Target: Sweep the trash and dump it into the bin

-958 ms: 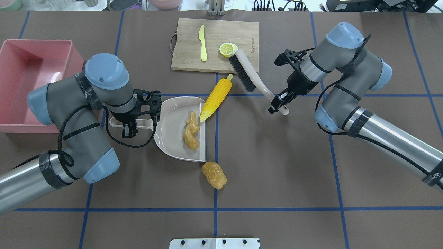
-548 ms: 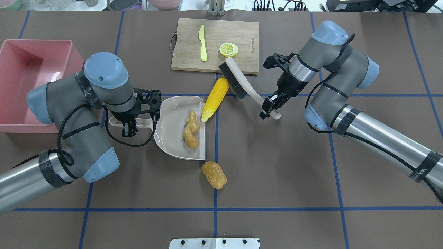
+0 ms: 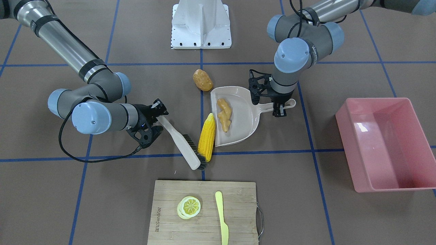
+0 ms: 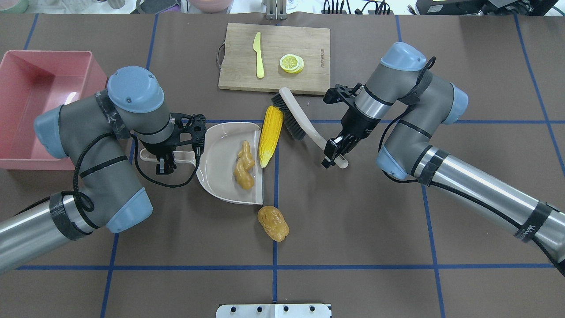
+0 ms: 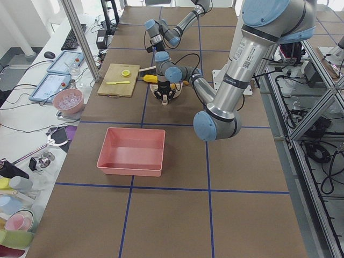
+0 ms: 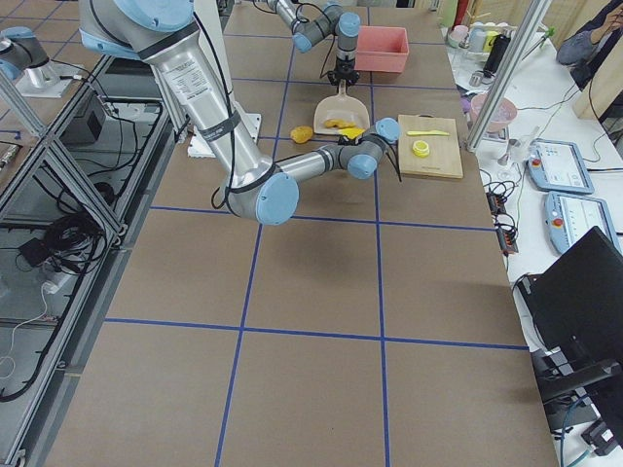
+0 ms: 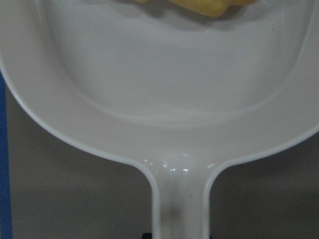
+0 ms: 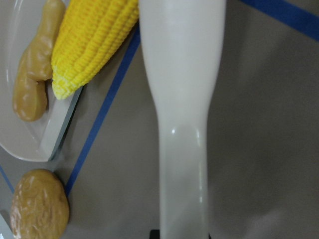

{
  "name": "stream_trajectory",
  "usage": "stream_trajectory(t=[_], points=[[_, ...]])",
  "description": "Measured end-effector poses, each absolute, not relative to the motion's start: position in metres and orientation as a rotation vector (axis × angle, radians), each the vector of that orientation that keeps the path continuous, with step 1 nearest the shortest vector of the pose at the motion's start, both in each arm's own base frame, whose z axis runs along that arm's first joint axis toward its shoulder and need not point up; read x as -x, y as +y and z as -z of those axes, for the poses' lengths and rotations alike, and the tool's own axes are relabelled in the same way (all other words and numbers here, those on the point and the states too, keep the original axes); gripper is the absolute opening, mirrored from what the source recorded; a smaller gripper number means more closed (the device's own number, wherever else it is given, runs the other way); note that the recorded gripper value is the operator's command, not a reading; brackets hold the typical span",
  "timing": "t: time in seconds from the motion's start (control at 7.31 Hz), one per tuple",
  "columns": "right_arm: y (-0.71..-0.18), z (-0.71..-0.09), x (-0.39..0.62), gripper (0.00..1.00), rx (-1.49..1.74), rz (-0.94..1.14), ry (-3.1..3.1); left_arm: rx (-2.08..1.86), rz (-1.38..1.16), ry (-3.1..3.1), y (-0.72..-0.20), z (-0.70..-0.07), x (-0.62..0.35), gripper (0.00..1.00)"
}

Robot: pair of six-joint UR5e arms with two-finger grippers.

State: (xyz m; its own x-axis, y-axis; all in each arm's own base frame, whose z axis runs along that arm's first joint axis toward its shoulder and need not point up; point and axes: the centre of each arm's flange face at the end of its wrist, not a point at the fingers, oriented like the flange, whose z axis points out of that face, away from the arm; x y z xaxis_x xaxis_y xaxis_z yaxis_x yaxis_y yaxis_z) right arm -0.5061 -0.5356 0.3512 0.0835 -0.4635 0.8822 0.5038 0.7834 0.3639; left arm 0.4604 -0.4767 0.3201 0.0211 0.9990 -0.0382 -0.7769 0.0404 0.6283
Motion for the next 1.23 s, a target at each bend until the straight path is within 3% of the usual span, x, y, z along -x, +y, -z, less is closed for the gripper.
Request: stream_trajectory(t=[1.23], points=[[-0.434,-0.275,0.566,0.00,0.123,0.618,-1.291,-0.509,-1.477,0.555,-0.475,-0.317,-0.465,0.00]])
